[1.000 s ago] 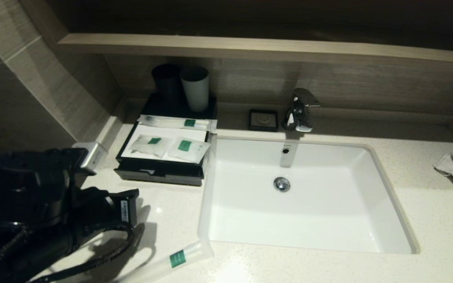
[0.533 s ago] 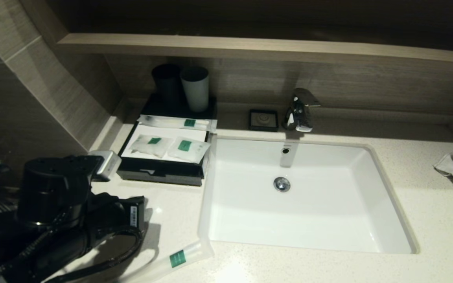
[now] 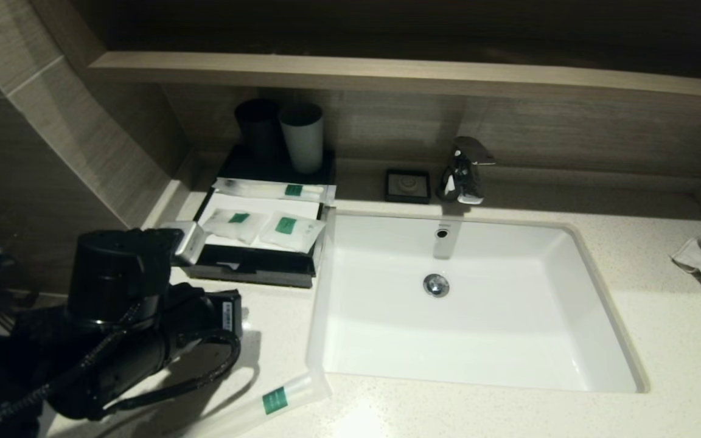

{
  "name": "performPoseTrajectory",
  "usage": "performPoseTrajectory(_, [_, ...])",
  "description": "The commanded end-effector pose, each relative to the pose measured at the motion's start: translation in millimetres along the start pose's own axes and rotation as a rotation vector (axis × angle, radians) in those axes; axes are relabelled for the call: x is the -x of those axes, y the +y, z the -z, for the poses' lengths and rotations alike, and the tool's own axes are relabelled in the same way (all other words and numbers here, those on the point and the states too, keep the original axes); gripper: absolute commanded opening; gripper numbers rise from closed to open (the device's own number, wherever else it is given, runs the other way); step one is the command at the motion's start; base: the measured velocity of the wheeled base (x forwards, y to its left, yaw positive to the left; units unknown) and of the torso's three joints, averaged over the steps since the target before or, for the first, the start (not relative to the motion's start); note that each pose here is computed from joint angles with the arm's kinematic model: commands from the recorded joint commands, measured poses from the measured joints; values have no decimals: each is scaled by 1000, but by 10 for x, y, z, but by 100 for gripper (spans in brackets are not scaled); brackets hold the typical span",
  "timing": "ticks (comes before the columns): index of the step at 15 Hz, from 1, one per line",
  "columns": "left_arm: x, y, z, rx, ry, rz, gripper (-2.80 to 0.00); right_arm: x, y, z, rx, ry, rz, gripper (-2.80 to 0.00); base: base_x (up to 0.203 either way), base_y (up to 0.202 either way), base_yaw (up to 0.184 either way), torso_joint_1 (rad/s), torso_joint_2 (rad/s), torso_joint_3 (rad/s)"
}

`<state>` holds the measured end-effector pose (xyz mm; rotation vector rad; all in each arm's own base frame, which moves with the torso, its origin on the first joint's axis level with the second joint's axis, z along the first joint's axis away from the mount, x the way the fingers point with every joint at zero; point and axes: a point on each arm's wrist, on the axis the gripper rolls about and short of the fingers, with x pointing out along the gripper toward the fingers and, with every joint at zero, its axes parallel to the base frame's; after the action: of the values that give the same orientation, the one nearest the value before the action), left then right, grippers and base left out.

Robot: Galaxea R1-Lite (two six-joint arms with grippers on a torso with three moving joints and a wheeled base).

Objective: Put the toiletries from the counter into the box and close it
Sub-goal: Open the drawer

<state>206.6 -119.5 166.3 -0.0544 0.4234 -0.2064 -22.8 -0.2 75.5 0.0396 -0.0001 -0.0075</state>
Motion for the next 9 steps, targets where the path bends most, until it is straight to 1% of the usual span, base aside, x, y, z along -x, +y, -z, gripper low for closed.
performPoseTrajectory(1, [-94, -23, 32, -7, 5, -3, -280, 0, 0, 0, 0, 0, 0, -280, 0, 0, 0, 0, 0, 0])
performPoseTrajectory(9, [-216, -37, 1, -13, 8, -17, -280, 0, 0, 0, 0, 0, 0, -280, 0, 0, 0, 0, 0, 0])
